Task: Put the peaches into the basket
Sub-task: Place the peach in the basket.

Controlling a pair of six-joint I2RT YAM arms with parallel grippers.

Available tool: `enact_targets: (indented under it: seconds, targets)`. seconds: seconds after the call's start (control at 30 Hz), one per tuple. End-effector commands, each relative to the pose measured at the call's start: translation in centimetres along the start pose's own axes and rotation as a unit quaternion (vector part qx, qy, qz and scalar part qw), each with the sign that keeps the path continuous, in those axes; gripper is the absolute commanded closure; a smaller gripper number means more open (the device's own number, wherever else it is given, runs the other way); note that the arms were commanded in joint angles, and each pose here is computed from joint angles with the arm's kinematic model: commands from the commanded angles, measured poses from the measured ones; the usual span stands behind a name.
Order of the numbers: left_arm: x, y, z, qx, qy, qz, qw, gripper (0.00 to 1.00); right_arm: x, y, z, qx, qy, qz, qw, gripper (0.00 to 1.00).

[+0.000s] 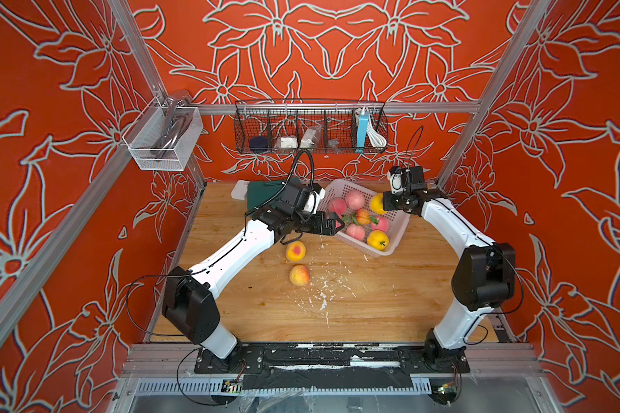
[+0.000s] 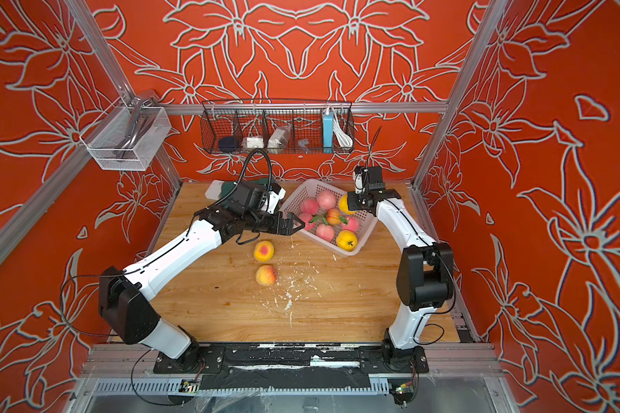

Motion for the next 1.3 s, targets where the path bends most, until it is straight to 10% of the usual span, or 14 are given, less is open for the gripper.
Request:
enact_targets:
  seconds: [0.0, 0.9, 1.27]
  targets:
    - [0.7, 0.1, -0.2, 0.002, 0.015, -0.007, 1.0, 0.01, 1.0, 1.2, -0.4, -0.01, 0.006, -0.01, 1.0, 1.0]
    - [-0.5, 1.2, 0.5, 0.004, 0.004, 0.015, 1.0, 0.01, -0.4, 4.9, -1.0, -0.013, 0.0, 0.023, 1.0, 0.99]
    - [-2.4, 0.0, 0.8, 0.021, 0.001, 0.023, 1.0, 0.01, -0.1, 3.0, -0.6, -0.004, 0.001, 0.012, 1.0, 0.7]
Point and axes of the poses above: each gripper's point midway between its finger pads, its own y axis out along the fingers, its own z axis along the line the jaws close on, x = y × z, the point moved 6 cm from there along -y, back along the fingers, and after that the axes turned 10 degrees about y, right-handed, at the moved point
